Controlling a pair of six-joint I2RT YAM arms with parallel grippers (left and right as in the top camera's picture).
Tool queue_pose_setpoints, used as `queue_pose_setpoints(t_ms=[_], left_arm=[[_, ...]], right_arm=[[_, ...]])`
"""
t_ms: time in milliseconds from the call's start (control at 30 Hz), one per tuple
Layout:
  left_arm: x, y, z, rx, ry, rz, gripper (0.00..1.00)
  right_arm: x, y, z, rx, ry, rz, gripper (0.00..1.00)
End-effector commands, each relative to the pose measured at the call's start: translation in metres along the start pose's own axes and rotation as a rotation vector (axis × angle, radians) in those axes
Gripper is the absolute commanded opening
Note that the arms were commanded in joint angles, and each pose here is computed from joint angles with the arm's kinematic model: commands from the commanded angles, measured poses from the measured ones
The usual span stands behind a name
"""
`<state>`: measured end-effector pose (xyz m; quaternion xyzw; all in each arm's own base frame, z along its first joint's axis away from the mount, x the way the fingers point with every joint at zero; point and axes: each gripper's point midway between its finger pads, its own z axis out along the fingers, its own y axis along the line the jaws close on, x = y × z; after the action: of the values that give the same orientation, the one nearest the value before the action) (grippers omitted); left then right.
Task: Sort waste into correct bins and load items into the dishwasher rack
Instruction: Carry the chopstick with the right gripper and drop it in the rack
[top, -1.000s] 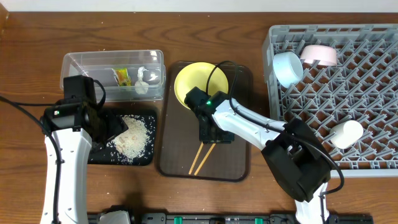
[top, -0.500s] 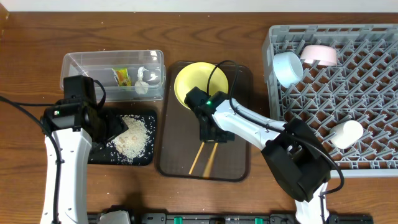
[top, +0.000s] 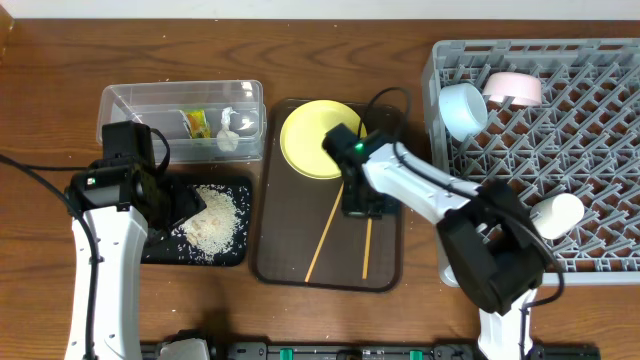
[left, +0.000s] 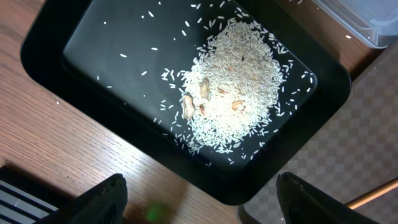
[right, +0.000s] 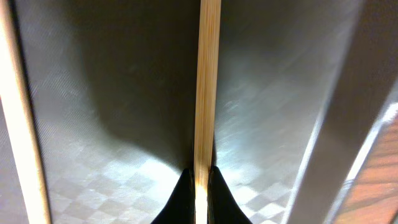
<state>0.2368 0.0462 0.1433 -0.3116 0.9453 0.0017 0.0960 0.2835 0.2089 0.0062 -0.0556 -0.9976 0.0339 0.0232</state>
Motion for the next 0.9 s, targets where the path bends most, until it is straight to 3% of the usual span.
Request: queue_pose_setpoints(t_ms=[0, 133, 400, 633, 867], left_arm=[[-0.001, 0.001, 0.0, -0.004, 0.005, -0.014, 0.8], [-0.001, 0.001, 0.0, -0.004, 0.005, -0.014, 0.79], [-0.001, 0.001, 0.0, -0.004, 0.004, -0.014, 0.79], [-0.001, 0.001, 0.0, -0.004, 0.004, -0.014, 0.8], [-0.001, 0.001, 0.0, -0.004, 0.004, -0.014, 0.79]], right_arm=[[-0.014, -0.006, -0.04, -0.071, -0.091, -0.105, 0.01], [-0.023, -0.024, -0.082, -0.115, -0.18, -0.22, 0.01], [-0.03, -0.094, -0.141, -0.123, -0.284, -0.256, 0.02], [-0.041, -0.15, -0.139, -0.078, -0.256, -0.177, 0.01], [-0.044, -0.171, -0.116, -0.051, -0.183, -0.186, 0.01]])
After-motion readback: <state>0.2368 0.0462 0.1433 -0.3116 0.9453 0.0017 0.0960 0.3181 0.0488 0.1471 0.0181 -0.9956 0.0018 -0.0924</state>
